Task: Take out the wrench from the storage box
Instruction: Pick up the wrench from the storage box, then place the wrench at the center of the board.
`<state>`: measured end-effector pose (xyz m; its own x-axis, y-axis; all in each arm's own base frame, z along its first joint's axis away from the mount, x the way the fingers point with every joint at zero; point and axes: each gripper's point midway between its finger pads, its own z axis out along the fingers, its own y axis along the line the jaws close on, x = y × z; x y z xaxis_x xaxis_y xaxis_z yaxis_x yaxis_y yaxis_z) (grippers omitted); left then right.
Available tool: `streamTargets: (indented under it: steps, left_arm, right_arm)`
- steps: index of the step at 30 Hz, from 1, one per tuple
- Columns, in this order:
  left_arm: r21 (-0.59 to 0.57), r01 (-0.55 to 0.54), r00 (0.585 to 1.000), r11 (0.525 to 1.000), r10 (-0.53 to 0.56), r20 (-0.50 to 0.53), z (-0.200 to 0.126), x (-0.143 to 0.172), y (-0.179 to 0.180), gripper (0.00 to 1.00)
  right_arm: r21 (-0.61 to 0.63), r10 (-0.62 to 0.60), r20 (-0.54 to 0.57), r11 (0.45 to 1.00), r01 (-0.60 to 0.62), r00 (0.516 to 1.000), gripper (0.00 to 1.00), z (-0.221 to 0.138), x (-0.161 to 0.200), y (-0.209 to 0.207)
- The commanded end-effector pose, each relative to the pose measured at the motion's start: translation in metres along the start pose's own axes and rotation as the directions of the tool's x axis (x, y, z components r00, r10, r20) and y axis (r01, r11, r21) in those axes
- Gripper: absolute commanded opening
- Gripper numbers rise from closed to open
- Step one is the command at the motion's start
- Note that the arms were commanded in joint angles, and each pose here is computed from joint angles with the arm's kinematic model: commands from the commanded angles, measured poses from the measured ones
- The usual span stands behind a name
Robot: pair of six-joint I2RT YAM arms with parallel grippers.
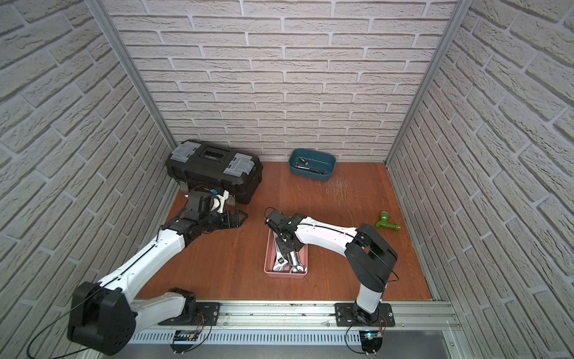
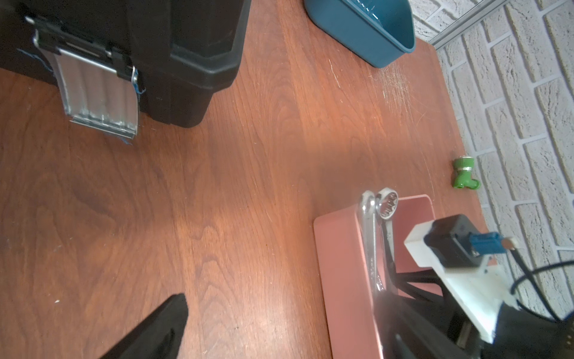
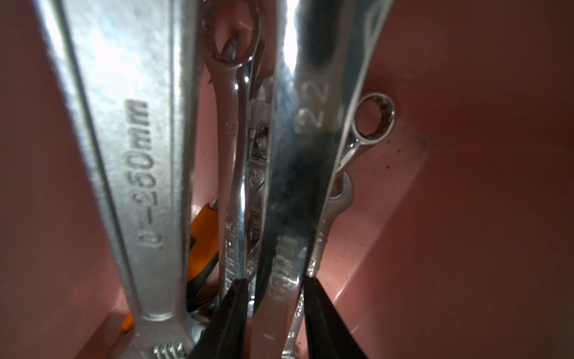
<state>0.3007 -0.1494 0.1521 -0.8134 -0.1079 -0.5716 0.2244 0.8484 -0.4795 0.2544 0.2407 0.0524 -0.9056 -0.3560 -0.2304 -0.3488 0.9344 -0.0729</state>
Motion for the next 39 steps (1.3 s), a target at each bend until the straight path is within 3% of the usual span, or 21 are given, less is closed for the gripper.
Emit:
streamTargets:
  steps: [1,7,12,22,30,35,39]
  left_arm:
    - [0.015,-0.005,1.000,1.000,0.004,0.015,0.000,-0.001,-0.001,0.98]
    - [0.011,-0.005,1.000,1.000,0.005,0.015,-0.001,0.000,0.000,0.99]
    - [0.014,-0.006,1.000,1.000,0.006,0.021,-0.002,-0.002,-0.002,0.98]
    - [0.020,-0.011,1.000,1.000,0.011,0.026,0.000,-0.007,-0.005,0.98]
    - [0.022,-0.019,1.000,1.000,0.019,0.014,0.003,-0.005,-0.006,0.98]
    - [0.025,-0.022,1.000,0.999,0.022,0.016,0.004,-0.006,-0.007,0.98]
    - [0.025,-0.024,1.000,0.999,0.024,0.012,0.006,-0.005,-0.007,0.98]
  right_arm:
    - [-0.014,-0.004,0.023,1.000,0.005,1.000,0.34,0.004,-0.007,0.003]
    - [-0.035,0.001,0.044,0.999,0.000,0.999,0.18,-0.003,-0.012,0.005]
    - [-0.046,0.011,0.073,0.999,-0.008,0.997,0.12,-0.021,-0.017,0.005]
    - [-0.060,0.058,0.160,0.997,-0.049,0.985,0.10,-0.081,-0.031,-0.001]
    - [-0.065,0.134,0.246,0.990,-0.121,0.960,0.09,-0.135,-0.047,-0.033]
    - [-0.052,0.193,0.244,0.981,-0.186,0.950,0.09,-0.150,-0.041,-0.067]
    - [-0.016,0.217,0.193,0.976,-0.218,0.957,0.09,-0.140,-0.023,-0.100]
